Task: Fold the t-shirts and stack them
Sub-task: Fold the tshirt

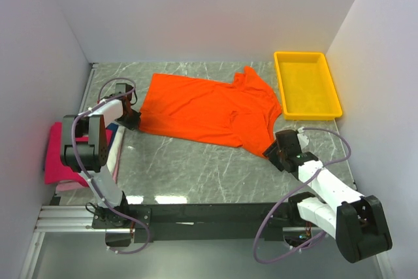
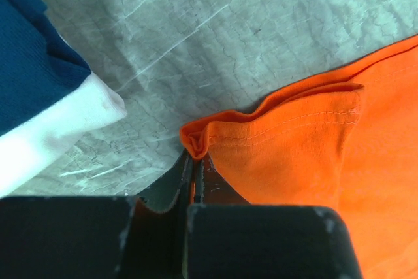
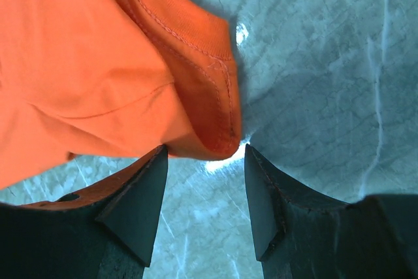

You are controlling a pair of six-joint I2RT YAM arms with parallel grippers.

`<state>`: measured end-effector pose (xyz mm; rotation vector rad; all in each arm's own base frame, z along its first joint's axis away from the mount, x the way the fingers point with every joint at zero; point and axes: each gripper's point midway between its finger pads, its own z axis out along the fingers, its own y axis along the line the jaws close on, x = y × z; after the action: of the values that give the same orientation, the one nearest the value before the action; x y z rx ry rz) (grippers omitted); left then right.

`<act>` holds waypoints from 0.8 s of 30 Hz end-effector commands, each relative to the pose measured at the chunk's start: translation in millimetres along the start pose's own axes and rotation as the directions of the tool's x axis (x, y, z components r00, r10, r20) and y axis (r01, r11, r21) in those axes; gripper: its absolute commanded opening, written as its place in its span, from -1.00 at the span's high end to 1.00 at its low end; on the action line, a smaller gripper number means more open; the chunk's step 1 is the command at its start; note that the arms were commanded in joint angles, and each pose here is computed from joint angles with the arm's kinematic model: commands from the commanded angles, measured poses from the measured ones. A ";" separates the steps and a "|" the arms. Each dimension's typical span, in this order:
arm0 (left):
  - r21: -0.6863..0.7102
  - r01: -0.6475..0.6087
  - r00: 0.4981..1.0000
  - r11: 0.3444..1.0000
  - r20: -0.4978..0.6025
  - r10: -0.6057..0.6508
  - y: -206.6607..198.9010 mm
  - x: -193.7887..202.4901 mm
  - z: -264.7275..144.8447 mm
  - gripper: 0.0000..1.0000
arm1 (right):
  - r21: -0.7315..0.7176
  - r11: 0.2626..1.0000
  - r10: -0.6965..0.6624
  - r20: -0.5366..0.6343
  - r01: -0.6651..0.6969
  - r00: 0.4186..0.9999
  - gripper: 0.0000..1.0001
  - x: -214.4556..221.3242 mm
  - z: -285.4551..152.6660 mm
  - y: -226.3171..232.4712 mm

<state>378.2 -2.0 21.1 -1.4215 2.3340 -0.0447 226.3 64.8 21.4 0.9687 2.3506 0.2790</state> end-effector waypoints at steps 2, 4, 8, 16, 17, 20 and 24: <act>-0.012 -0.010 1.000 1.000 0.029 0.010 -3.2 -7.9 -0.5 0.99 | -0.004 0.999 0.049 0.056 -0.049 0.997 -0.13 -7.7 7.3 -1.4; -0.010 -0.008 1.000 1.000 0.027 0.008 -4.2 -8.4 0.0 0.99 | -0.008 0.998 0.060 0.049 -0.059 0.997 -0.10 -5.9 11.3 0.1; -0.013 -0.014 1.000 1.000 0.021 0.014 -4.3 -6.9 1.3 0.99 | 0.010 0.999 0.048 0.055 -0.049 0.997 0.24 -11.2 16.5 5.1; -0.039 -0.030 0.999 0.999 0.033 0.032 -0.7 -11.5 -2.3 0.99 | 0.098 0.995 -0.010 0.054 0.004 0.998 1.00 -24.8 8.2 -1.6; -0.040 -0.032 0.999 0.999 0.035 0.033 -0.8 -11.7 -3.1 0.99 | 0.105 0.994 -0.004 0.054 -0.002 0.999 1.00 -27.0 6.9 -5.1; -0.058 -0.040 0.999 0.998 0.030 0.042 5.1 -9.7 -4.4 0.99 | 0.106 0.994 0.005 0.036 -0.009 0.999 1.00 -28.3 2.6 -14.8; -0.070 -0.042 0.999 0.997 0.033 0.044 9.9 -9.5 -7.5 0.99 | 0.100 0.995 0.015 0.008 -0.016 1.000 1.00 -28.1 -0.7 -22.8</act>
<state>373.0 0.6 20.7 -1.4143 2.3673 0.0013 237.3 38.8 23.6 1.0512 2.3417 0.2014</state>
